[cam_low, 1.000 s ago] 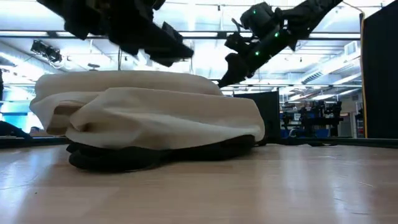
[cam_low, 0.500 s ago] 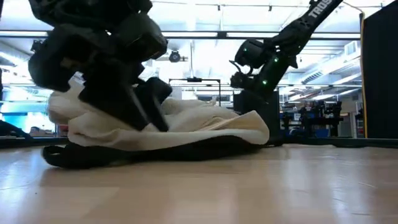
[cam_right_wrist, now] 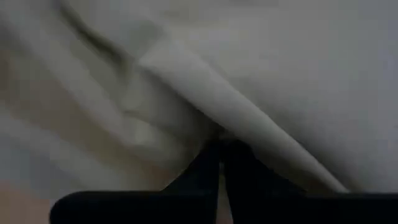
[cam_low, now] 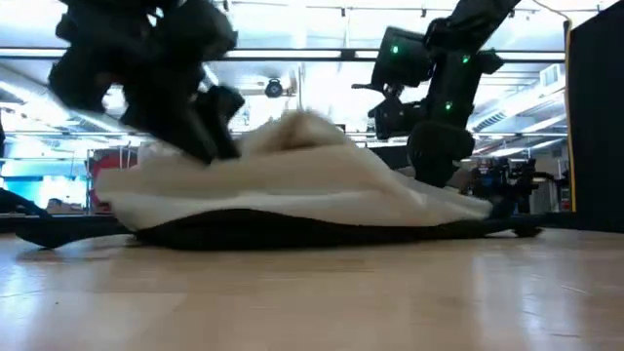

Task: Unpack backpack
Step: Close the white backpack

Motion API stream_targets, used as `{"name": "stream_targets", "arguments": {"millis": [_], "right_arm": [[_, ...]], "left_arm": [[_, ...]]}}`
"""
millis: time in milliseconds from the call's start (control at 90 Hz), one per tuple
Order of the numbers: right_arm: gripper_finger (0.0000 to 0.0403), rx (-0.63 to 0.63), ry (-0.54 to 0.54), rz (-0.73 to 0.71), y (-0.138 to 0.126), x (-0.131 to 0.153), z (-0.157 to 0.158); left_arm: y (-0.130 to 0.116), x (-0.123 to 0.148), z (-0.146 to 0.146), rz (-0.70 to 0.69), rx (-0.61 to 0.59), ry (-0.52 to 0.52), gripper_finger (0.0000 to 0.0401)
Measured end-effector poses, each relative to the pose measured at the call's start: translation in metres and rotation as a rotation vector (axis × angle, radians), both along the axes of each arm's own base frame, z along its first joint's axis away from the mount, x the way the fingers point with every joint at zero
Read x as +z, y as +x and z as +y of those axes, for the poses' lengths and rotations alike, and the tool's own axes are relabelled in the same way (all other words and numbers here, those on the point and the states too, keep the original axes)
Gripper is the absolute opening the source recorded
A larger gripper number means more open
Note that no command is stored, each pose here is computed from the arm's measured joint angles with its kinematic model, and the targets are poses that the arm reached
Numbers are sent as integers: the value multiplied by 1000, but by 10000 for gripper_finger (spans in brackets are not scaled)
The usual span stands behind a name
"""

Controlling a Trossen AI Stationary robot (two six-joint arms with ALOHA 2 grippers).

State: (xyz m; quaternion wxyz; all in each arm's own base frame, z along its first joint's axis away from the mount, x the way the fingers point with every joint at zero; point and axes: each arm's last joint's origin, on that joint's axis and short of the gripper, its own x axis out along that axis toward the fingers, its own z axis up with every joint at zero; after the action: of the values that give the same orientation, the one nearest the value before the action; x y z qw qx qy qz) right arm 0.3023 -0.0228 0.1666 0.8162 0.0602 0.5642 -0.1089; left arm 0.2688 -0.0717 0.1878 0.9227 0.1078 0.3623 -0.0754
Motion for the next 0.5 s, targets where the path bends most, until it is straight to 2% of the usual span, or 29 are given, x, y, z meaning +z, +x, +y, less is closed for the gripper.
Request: {"name": "stream_targets", "arguments": {"millis": [256, 378, 500], "right_arm": [[0, 58, 25, -133, 22, 33, 33], [0, 97, -4, -185, 29, 50, 51], [0, 136, -5, -215, 32, 58, 67]], "left_arm": [[14, 31, -3, -321, -13, -22, 156], [17, 29, -4, -337, -30, -9, 156], [12, 24, -6, -268, -53, 6, 156]]}}
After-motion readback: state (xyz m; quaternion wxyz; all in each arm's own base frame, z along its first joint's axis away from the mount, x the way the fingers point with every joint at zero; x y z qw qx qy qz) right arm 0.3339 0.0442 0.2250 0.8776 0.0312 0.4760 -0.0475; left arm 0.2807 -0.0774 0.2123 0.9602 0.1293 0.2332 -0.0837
